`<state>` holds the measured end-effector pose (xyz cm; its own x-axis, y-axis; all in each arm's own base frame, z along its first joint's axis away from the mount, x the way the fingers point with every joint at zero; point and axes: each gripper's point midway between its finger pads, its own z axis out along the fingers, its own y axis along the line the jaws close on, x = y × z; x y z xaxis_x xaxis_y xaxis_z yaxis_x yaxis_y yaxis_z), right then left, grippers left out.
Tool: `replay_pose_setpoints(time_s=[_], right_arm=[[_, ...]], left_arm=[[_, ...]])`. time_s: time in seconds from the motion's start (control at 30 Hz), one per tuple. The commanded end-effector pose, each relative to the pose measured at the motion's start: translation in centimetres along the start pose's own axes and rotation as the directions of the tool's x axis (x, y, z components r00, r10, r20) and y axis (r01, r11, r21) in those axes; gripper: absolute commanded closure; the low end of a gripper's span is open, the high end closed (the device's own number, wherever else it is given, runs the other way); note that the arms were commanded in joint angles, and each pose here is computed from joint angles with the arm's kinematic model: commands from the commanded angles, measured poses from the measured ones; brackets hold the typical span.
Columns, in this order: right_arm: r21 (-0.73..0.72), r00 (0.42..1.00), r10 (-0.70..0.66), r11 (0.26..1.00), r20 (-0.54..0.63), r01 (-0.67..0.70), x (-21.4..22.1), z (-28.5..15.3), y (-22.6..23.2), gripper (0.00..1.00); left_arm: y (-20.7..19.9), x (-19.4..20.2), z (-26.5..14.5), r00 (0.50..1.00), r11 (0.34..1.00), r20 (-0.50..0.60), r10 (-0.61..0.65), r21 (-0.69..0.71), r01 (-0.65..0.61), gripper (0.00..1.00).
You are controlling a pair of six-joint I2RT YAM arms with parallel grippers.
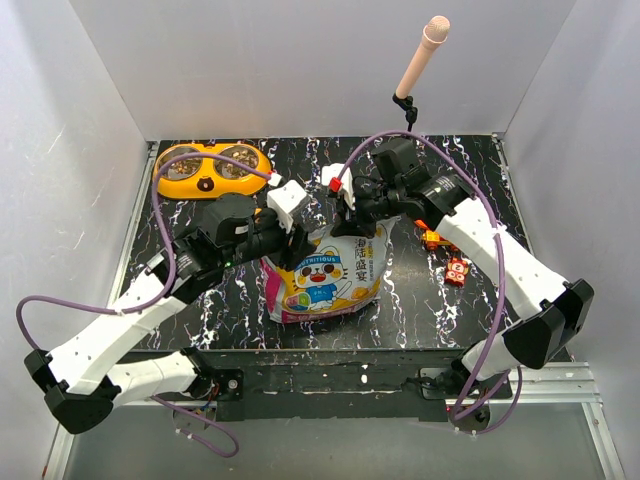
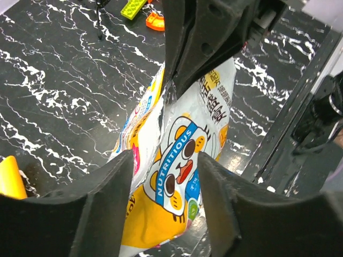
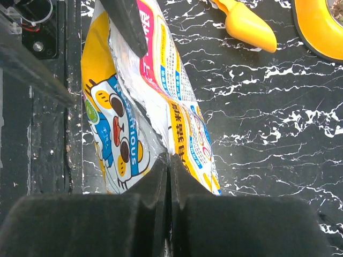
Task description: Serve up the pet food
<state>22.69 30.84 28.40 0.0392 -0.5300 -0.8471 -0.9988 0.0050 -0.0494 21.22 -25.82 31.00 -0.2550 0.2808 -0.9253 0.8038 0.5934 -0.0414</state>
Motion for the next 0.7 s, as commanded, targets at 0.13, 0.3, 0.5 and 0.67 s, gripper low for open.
replay_pose_setpoints(time_s=[0.13, 0.3, 0.5, 0.67], right_arm=[[0.041, 0.999, -0.03, 0.999, 0.024, 0.029, -1.7, -2.6, 1.2, 0.99], [0.069, 0.997, -0.042, 0.997, 0.064, 0.037, -2.0, -2.9, 1.4, 0.99], [0.015, 0.995, -0.061, 0.998, 0.074, 0.06, -1.5, -1.4, 2.3, 0.4], [0.025, 0.99, -0.114, 0.993, 0.081, 0.113, -2.8, 0.5, 1.4, 0.54]], left_arm=[[0.6, 0.6, 2.3, 1.0, 1.0, -0.003, 0.027, 0.004, -0.027, 0.39], [-0.5, 0.9, 4.3, 0.998, 0.995, -0.035, 0.045, 0.092, -0.041, 0.78], [-1.2, -1.2, 2.3, 0.993, 0.988, 0.088, 0.081, 0.122, -0.091, 1.0], [-1.9, -2.1, 1.7, 0.985, 0.982, 0.153, 0.083, 0.153, -0.107, 1.0]])
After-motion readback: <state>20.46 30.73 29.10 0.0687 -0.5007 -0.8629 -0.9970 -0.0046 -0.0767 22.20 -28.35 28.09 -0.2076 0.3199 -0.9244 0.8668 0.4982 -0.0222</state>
